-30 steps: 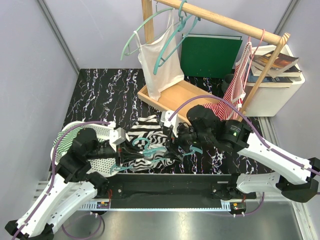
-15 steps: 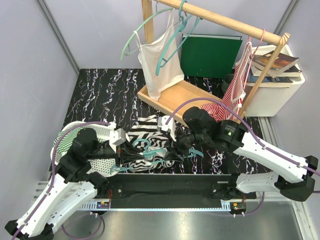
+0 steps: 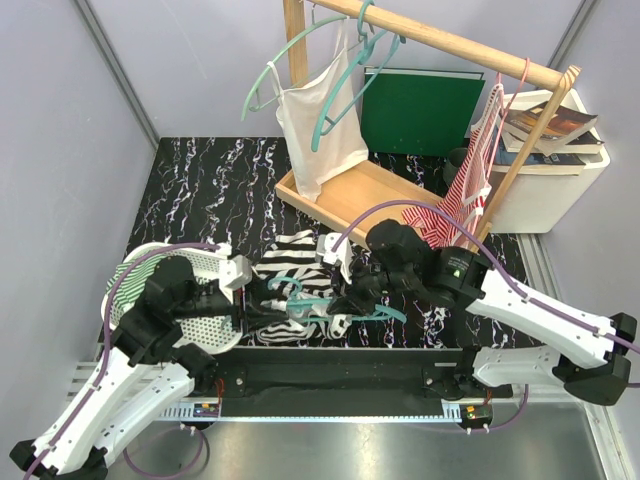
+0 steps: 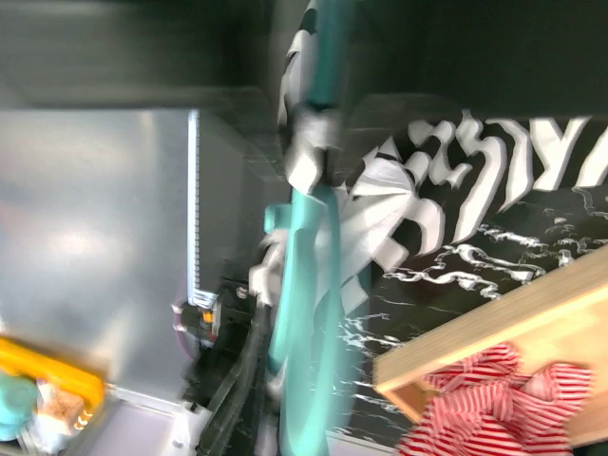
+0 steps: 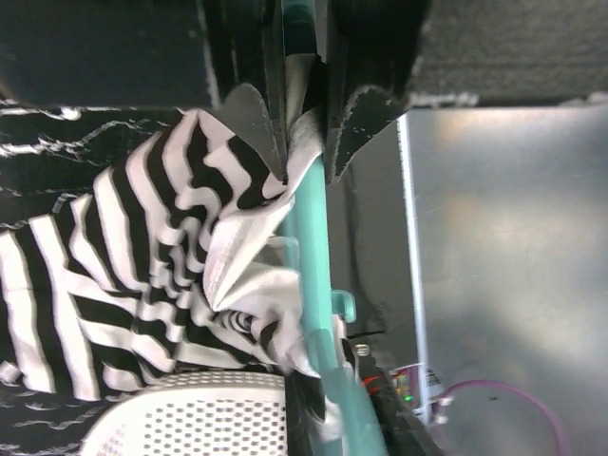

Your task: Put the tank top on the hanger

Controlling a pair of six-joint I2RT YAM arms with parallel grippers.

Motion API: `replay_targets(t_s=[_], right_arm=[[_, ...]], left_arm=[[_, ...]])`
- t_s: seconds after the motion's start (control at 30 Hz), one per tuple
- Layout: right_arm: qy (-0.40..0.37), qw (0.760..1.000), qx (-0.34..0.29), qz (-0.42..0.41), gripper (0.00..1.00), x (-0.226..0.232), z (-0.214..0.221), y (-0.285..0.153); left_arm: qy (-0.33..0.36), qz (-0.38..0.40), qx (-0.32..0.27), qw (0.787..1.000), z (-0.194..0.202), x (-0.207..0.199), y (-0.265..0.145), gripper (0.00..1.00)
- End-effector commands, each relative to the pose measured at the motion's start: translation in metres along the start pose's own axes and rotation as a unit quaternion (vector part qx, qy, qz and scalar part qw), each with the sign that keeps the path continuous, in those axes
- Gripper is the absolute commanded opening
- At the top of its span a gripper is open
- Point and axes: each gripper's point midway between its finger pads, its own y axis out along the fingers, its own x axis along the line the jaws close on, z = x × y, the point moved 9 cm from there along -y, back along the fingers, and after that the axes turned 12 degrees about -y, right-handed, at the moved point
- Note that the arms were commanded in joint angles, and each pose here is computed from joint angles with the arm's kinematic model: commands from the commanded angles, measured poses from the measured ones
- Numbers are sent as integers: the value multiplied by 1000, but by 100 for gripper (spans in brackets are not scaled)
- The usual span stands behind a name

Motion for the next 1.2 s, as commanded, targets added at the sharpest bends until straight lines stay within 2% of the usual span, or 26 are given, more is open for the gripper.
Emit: replay_targets(t_s=[0.0, 0.03, 0.07, 0.1, 0.33, 0.5, 0.6, 0.8, 0.9, 0.93, 1.0, 1.03, 1.17], right_arm=[[4, 996, -52, 69, 0, -6, -4, -3], [4, 995, -60, 81, 0, -6, -3, -6], [10, 993, -71, 89, 0, -7, -4, -5], [18, 992, -68, 104, 0, -8, 3, -3], [66, 977, -104, 175, 0, -13, 18, -1], [109, 950, -131, 261, 0, -23, 27, -3], [123, 930, -143, 315, 0, -28, 34, -10], [144, 889, -171, 401, 0, -34, 35, -36], [152, 873, -161, 434, 0, -35, 30, -52], [156, 871, -140, 444, 0, -34, 33, -55], [177, 848, -144, 479, 0, -36, 25, -71], [181, 844, -134, 487, 0, -35, 27, -77], [206, 816, -165, 514, 0, -32, 15, -101]], left_arm=[[21, -41, -42, 998, -14, 5, -1, 69], [19, -48, -44, 998, -13, 6, -1, 87], [15, -56, -44, 997, -13, 8, 0, 95], [14, -71, -48, 996, -14, 10, -1, 99], [1, -195, -75, 978, -18, 28, -9, 99], [-12, -296, -100, 950, -20, 40, -20, 99], [-12, -328, -118, 937, -21, 42, -26, 99], [-11, -367, -145, 919, -22, 44, -36, 99], [-13, -370, -142, 918, -21, 45, -35, 99], [-14, -369, -140, 919, -21, 46, -35, 99], [-16, -367, -137, 920, -21, 46, -34, 99], [-17, -367, -135, 920, -20, 46, -34, 99], [-17, -366, -135, 921, -20, 47, -33, 99]])
